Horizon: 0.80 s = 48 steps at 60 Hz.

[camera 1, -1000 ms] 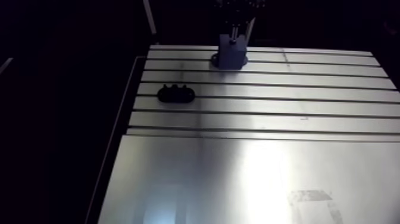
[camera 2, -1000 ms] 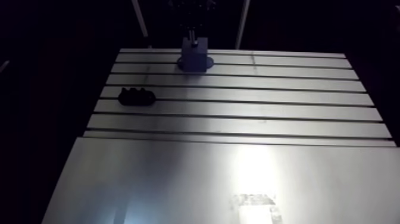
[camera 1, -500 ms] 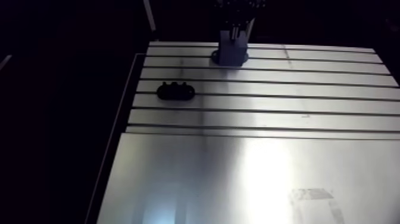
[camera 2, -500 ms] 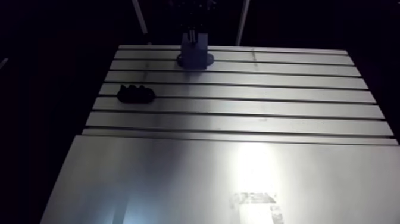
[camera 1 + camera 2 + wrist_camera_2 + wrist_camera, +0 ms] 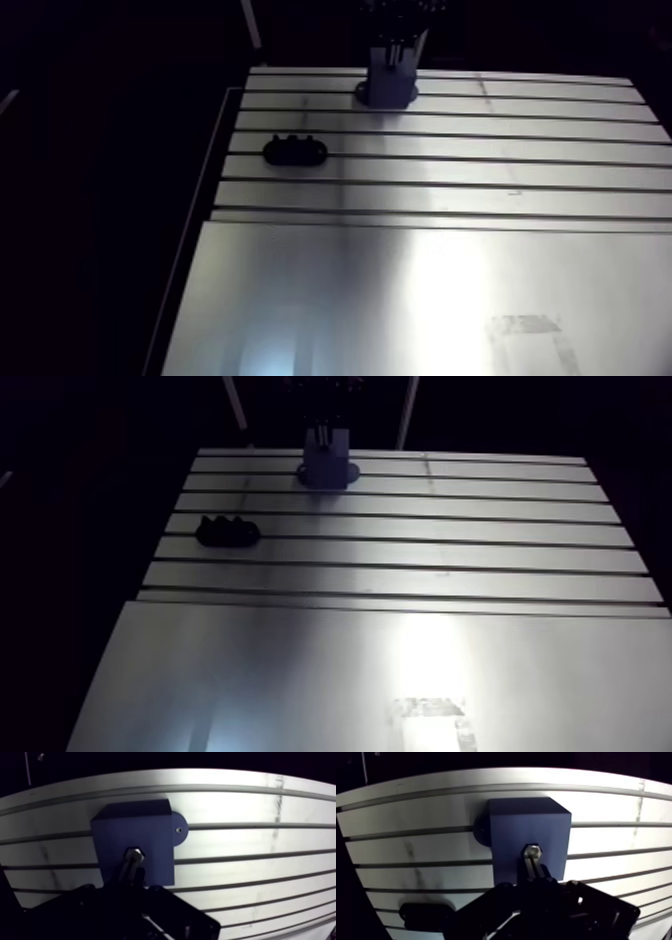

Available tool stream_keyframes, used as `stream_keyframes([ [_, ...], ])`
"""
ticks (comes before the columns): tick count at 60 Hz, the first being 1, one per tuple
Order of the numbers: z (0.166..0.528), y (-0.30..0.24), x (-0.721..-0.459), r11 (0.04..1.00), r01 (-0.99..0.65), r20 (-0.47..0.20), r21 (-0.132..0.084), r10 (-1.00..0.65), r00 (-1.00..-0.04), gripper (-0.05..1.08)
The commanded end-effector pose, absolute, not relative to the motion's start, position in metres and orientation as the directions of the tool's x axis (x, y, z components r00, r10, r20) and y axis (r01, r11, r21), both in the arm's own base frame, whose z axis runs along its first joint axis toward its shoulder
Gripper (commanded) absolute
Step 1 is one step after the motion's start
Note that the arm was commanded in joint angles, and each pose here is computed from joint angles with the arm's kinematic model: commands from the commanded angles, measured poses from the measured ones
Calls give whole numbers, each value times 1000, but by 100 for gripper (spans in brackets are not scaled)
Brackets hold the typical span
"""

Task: Pick up the M10 bolt and insert it into the hex recess until seated.

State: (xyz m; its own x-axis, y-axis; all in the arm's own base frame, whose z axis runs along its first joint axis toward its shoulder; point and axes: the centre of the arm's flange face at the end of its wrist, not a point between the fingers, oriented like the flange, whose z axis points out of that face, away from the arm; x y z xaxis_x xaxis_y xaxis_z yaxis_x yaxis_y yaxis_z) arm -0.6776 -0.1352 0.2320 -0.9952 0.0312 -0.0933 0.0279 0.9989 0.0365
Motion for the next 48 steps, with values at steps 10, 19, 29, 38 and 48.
stream_keyframes([
  [10,230,-135,-677,999,27,-96,36,30,-995,108],
  [19,227,-135,-678,999,26,-101,37,30,-994,108],
  [29,227,-135,-679,999,26,-101,37,30,-994,108],
  [38,227,-135,-680,999,26,-99,37,30,-995,108],
  [48,233,-135,-679,999,26,-90,35,29,-996,108],
])
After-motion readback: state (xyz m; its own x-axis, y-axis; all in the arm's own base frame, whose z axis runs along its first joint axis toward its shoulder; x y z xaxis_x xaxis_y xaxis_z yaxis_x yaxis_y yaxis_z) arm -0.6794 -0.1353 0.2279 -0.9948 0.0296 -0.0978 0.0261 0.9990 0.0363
